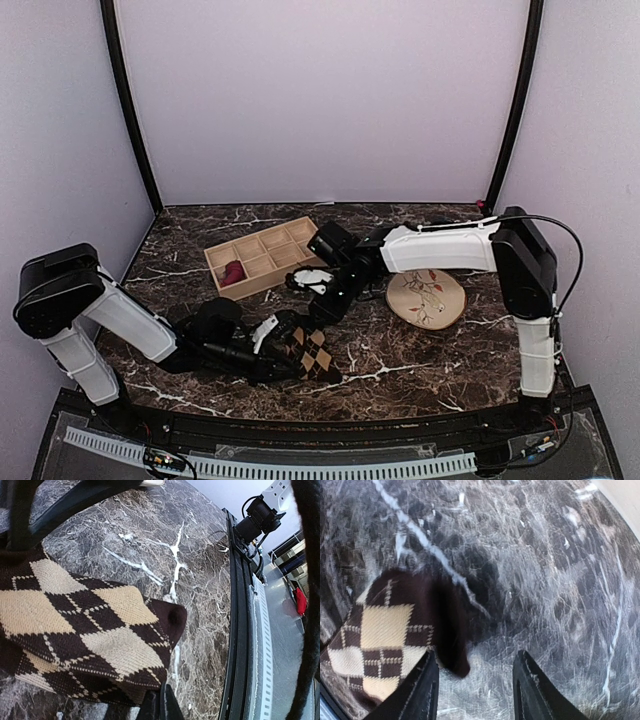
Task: Roll the socks
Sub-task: Fold the sock at the center of the board, then roll the sock at the corner of the board.
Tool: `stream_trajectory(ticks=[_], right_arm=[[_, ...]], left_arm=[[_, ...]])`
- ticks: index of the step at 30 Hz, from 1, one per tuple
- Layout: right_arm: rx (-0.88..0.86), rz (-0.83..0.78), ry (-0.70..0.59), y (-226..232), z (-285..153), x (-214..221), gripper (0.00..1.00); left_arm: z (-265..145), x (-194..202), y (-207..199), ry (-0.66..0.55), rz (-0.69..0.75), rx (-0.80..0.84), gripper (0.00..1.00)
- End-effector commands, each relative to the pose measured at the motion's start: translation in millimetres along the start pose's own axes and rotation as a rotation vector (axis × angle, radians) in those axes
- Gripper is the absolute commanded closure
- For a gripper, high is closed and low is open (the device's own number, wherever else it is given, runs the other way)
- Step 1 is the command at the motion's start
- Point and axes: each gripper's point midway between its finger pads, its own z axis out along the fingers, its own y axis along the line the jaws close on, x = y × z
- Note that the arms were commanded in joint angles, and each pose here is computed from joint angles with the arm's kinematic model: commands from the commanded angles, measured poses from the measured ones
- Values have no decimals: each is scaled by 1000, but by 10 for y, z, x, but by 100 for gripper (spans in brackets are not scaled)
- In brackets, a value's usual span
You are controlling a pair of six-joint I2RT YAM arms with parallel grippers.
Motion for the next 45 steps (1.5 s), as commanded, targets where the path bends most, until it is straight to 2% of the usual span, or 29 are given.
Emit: stream_trajectory(ticks=[1, 9, 17, 22, 30, 36, 45], right_arm=[[58, 23, -138, -72, -375, -192, 53], [106, 29, -255, -47, -654, -63, 49], [97, -41, -297, 351, -684, 327, 52], [153, -140, -285, 620, -556, 521, 53], [208, -267, -312, 953, -452, 543, 54], [182, -318, -305, 1135, -338, 554, 54], [133, -352, -284, 1252, -213, 590, 60]], left_arm=[[-58, -25, -50, -18, 9, 0, 100], [-45, -3, -41, -9, 3, -8, 100], [-47, 18, -45, -1, -7, -7, 100], [-65, 37, -48, 2, -16, -10, 100], [-71, 81, -49, 14, -24, -7, 100], [-81, 87, -50, 12, -24, -8, 100], [-93, 112, -46, 15, -26, -10, 100]])
